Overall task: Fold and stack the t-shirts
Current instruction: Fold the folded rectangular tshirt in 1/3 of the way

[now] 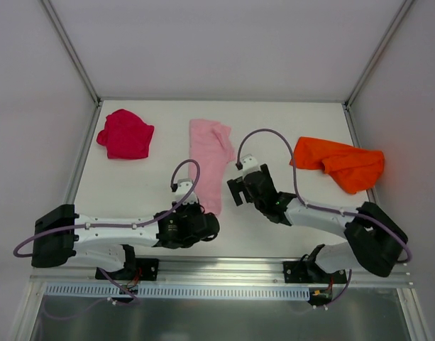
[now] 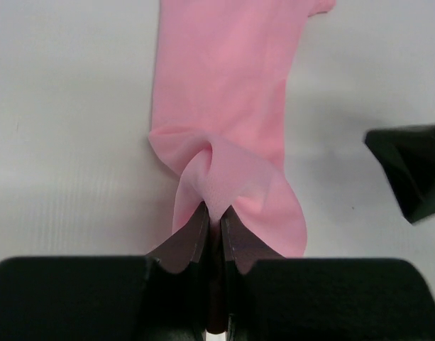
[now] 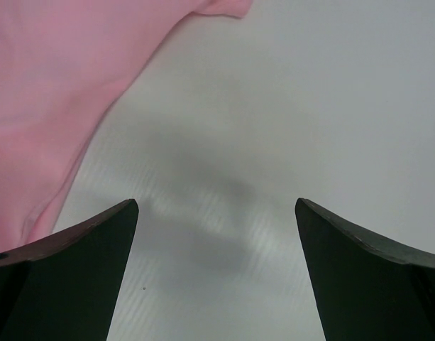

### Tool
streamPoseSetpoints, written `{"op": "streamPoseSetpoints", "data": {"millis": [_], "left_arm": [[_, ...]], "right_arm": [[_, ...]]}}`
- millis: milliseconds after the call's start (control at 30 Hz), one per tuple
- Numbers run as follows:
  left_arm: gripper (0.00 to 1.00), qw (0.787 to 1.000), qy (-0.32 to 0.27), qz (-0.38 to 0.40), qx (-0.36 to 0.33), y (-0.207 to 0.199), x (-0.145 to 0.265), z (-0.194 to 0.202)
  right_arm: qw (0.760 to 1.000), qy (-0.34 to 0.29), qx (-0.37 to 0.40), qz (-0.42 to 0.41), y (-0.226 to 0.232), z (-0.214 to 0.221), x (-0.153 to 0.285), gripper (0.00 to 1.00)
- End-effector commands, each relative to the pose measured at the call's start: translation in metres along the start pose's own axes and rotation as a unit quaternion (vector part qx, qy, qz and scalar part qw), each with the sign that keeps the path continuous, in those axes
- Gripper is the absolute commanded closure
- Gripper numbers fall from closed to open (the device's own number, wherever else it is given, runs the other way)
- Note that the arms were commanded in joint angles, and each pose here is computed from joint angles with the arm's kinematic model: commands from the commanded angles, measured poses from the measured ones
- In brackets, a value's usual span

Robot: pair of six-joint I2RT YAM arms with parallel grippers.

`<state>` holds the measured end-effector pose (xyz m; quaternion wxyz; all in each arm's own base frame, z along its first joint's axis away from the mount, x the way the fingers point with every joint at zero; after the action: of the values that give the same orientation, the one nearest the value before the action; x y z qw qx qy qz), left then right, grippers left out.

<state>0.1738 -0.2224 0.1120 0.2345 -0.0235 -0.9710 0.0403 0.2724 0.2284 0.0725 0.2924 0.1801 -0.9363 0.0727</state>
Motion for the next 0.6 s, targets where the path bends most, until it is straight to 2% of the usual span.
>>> {"op": "streamPoseSetpoints", "data": {"millis": [0, 67, 233, 567], "left_arm": [[1.00, 1.000, -0.014, 0.000, 0.009, -0.011, -0.015, -0.013], [1.00, 1.000, -0.014, -0.008, 0.009, -0.010, -0.022, -0.016], [1.00, 1.000, -0.018, -0.002, 0.019, -0.021, -0.035, -0.032], [1.00, 0.999, -0.029, -0.011, 0.021, -0.044, -0.054, -0.071]], "right_arm": [[0.989, -0.123, -0.070, 0.050, -0.021, -0.044, 0.030, 0.00], [0.983, -0.153, -0.082, 0.065, -0.032, -0.056, 0.047, 0.00], [0.978, -0.167, -0.090, 0.082, -0.045, -0.066, 0.066, 0.00], [0.988, -0.121, -0.062, 0.069, -0.030, -0.051, 0.042, 0.00]]}}
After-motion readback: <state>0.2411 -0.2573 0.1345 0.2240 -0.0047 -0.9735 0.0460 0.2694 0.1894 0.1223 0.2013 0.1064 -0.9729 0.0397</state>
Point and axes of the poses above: each gripper's point midway between its finger pads, its own x axis back along the fingers, its own y axis along the line the jaws close on, z = x × y, the point moved 1 cm from there along x, back along the fingers, and after that the axes turned 8 degrees about -x, right-handed, at the moved point
